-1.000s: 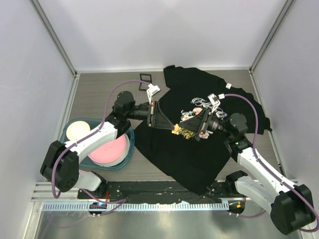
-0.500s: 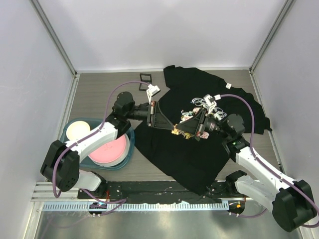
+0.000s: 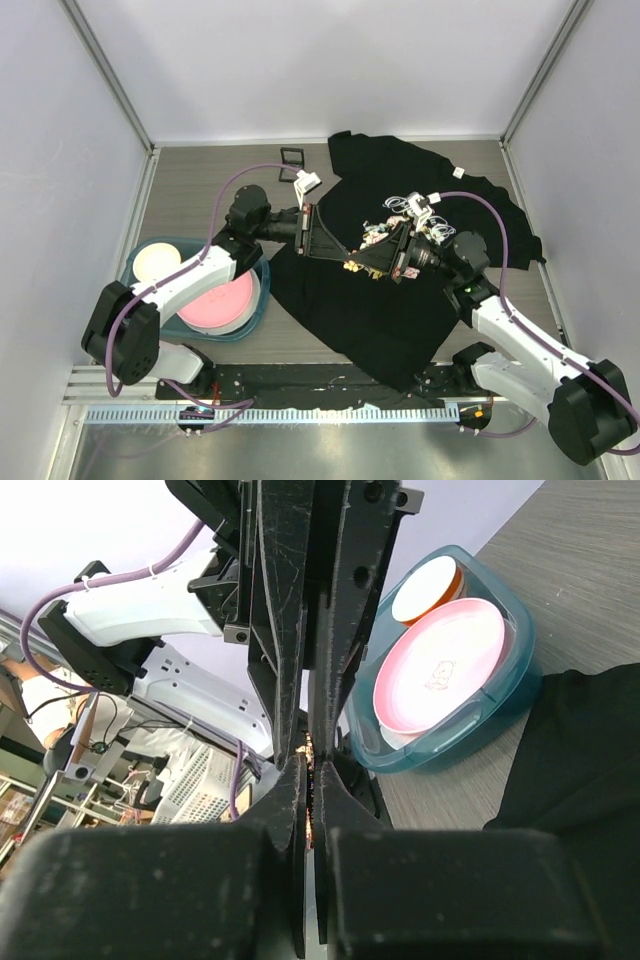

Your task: Remove the brooch from the garment

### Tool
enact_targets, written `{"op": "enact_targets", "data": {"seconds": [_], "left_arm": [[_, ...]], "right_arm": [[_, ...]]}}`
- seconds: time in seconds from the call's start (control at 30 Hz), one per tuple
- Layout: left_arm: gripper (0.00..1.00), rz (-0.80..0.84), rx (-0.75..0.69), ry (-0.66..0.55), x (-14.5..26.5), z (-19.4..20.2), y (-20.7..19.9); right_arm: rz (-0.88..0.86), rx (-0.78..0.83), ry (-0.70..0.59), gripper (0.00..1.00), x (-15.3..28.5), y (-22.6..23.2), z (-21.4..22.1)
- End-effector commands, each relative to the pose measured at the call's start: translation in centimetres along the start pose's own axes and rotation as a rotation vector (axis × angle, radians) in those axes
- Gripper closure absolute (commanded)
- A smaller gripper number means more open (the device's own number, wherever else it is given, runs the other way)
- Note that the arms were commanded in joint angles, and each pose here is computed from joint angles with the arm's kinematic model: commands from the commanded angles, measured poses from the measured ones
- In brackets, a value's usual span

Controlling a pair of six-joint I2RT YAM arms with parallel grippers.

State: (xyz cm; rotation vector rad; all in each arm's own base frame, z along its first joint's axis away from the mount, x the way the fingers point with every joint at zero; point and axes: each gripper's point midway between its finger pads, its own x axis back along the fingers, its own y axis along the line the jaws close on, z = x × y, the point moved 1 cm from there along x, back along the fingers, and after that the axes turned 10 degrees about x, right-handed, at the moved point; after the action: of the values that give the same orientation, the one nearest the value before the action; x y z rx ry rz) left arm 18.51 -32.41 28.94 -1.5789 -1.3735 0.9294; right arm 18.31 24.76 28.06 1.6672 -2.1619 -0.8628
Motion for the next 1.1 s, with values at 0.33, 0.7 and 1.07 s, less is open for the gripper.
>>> {"op": "enact_targets", "data": {"seconds": [0.33, 0.7, 1.07], "left_arm": [[0.51, 0.015, -0.071, -0.068, 0.5, -0.3, -2.0], [0.79, 0.067, -0.055, -0.108, 0.9, -0.6, -2.2], [0.50, 0.148, 0.003, -0.152, 1.6, 0.1, -2.0]], "right_arm": [[0.040, 0.007, -0.030, 0.99, 0.0, -0.6, -0.1], [-0.010, 0.006, -0.063, 0.99, 0.2, 0.4, -0.4], [-0.001, -0.009, -0.160, 0.99, 0.4, 0.7, -1.9]]}}
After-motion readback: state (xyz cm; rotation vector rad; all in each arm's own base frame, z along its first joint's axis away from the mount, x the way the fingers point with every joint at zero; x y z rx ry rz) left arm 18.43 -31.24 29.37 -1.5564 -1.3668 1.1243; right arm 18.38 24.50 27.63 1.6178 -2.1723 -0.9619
